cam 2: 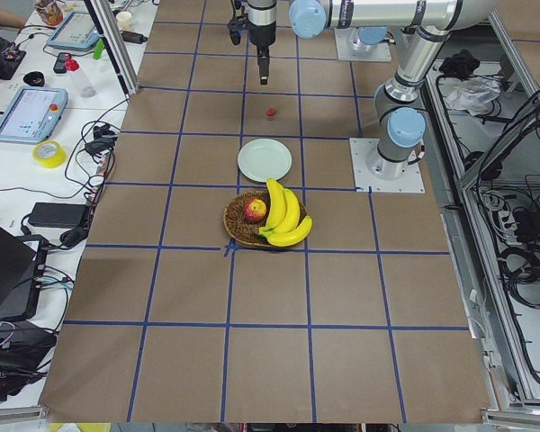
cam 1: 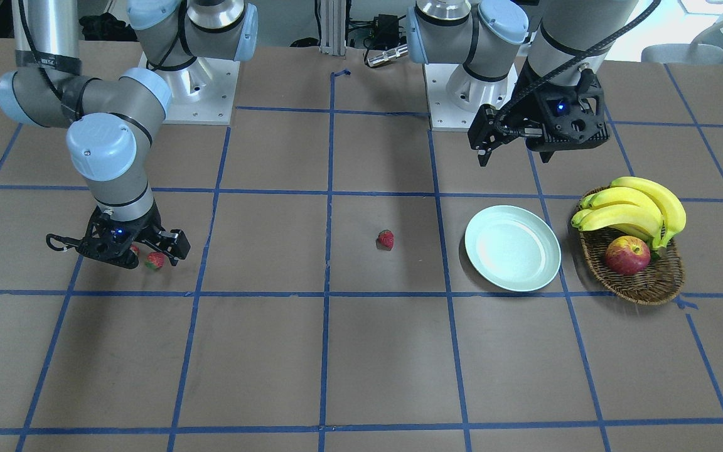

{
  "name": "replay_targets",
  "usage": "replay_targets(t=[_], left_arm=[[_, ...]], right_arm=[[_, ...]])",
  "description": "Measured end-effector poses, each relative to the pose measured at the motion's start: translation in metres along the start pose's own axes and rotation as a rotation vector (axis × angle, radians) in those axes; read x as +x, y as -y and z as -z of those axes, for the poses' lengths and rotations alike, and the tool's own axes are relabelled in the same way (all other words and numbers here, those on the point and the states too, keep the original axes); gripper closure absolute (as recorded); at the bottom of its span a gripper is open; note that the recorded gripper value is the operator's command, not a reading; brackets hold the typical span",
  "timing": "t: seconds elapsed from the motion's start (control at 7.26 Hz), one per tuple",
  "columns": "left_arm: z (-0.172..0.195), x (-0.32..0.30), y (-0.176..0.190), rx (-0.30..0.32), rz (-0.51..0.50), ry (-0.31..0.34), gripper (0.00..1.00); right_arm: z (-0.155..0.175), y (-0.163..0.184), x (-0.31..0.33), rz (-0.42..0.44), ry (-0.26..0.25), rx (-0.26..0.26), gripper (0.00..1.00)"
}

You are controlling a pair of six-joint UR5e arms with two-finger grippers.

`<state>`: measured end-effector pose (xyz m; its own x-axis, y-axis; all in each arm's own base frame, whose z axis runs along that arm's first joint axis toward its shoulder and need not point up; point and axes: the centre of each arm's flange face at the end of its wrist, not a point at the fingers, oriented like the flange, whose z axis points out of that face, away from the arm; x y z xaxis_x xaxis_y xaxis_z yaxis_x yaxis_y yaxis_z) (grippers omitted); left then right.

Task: Collect all strawberries into plate
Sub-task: 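Move the right gripper to the two far strawberries and grasp one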

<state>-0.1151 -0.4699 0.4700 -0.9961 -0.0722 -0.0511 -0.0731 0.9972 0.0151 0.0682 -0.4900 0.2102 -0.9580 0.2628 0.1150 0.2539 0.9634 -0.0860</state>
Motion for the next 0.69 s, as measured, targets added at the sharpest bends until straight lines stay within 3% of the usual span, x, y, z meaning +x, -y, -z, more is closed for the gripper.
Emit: replay_targets(t=[0.41, 0.69], left_arm=[[-0.007, 0.001, -0.002, -0.01, -0.001, 0.0, 0.0], [-0.008, 0.001, -0.003, -0.012, -0.001, 0.001, 0.0]], right_arm=[[-0.021, -0.004, -0.004, -0.109, 0.023, -0.022, 0.02], [-0.028, -0.007, -0.005, -0.109, 0.022, -0.035, 0.32]])
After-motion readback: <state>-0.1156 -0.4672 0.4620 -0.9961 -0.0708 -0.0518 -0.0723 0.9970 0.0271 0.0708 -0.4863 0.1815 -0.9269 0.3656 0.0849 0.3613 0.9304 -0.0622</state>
